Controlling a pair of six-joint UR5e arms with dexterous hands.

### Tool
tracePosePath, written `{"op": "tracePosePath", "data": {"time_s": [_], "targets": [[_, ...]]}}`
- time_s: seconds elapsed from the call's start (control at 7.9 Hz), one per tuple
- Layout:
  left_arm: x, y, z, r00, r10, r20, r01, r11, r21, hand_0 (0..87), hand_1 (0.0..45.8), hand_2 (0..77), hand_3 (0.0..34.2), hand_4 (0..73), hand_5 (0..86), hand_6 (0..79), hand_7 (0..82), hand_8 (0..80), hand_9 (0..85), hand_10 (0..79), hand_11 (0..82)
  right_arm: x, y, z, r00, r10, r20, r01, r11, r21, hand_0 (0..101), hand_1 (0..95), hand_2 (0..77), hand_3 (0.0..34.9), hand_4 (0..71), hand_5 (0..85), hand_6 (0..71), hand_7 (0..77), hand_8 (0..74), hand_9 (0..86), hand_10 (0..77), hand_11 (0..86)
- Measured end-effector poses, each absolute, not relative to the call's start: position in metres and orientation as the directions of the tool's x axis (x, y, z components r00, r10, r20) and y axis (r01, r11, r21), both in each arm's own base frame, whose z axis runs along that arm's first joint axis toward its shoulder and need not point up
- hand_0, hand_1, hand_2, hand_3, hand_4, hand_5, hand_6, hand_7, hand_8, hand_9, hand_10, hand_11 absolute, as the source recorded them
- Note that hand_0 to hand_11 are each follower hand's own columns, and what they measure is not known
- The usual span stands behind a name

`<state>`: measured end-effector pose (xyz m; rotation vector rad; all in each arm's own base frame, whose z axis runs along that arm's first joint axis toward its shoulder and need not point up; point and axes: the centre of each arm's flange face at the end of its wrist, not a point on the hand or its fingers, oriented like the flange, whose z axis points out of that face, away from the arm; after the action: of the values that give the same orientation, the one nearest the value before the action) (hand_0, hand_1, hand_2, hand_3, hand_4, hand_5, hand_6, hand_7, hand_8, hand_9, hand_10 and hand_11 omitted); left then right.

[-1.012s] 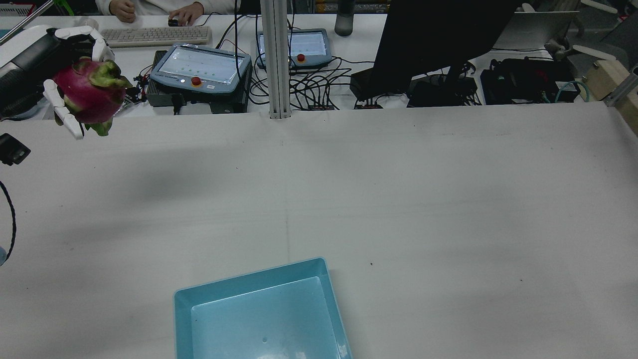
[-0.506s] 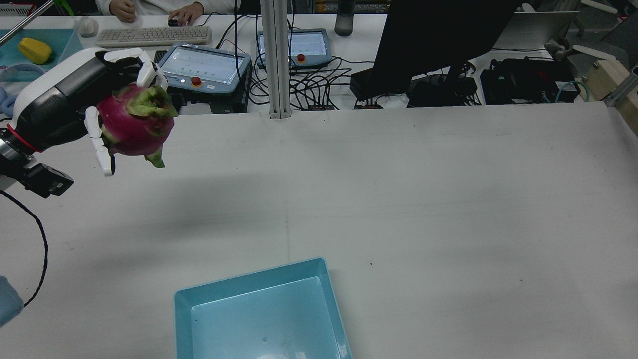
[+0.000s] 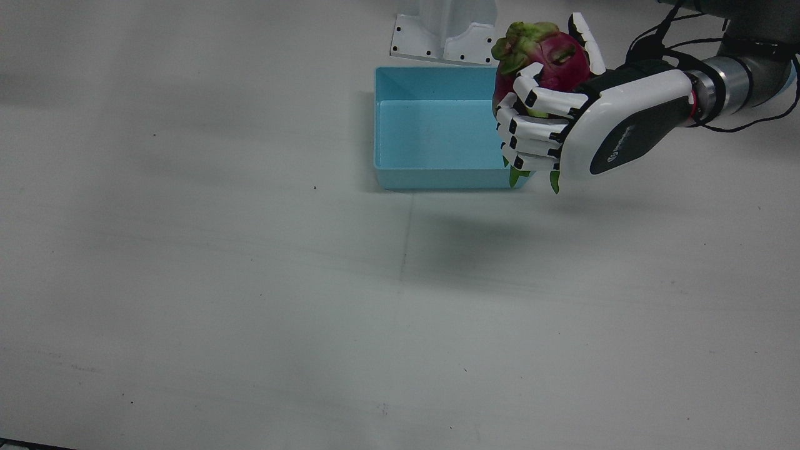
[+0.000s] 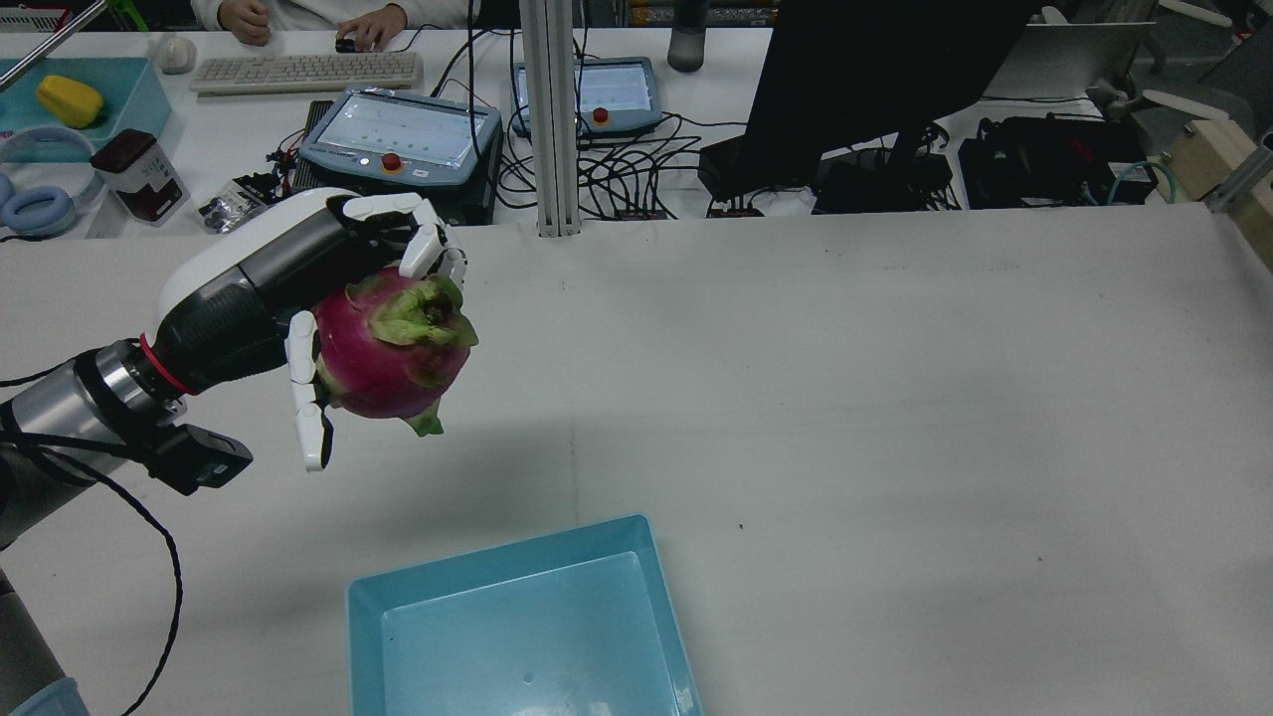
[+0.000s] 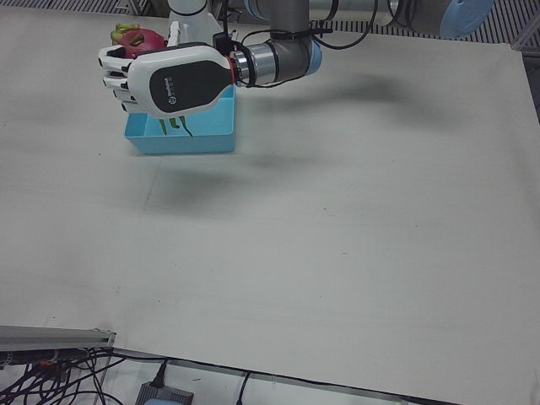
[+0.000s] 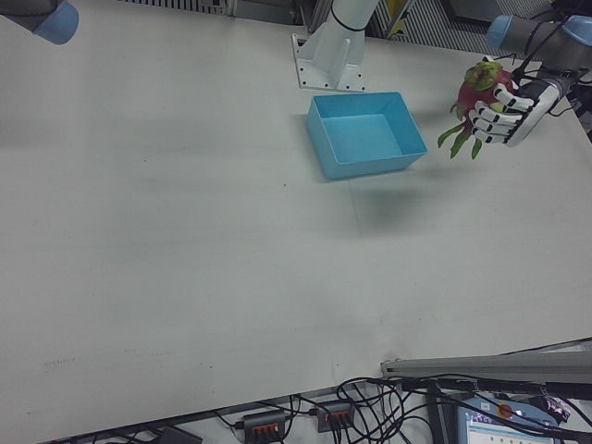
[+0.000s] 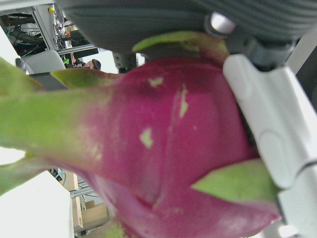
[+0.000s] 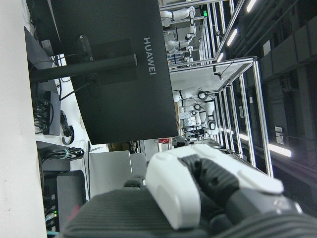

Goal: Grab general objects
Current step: 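Carry the dragon fruit over the blue tray with the left hand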

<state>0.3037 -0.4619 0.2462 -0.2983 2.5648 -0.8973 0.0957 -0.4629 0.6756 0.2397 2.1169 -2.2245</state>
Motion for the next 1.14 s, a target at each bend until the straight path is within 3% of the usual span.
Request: {"op": "tracePosePath", "data": {"time_s": [1.14], "targets": [[0.410, -0.380, 0.215, -0.855, -0.445, -0.266, -0.186, 0.743, -0.643, 49.9, 0.0, 6.5, 0.0, 25.1, 69.8, 49.6, 55.6, 50.7, 55.6, 29.5, 72.5, 0.096, -0.463, 0.676, -0.986, 0.062, -0.155, 0.151, -0.055, -0.987, 0, 94.9, 77.4, 0.0, 0.0, 0.0, 0.0, 0.0, 0.0, 0.5, 0.0, 0.0]]}}
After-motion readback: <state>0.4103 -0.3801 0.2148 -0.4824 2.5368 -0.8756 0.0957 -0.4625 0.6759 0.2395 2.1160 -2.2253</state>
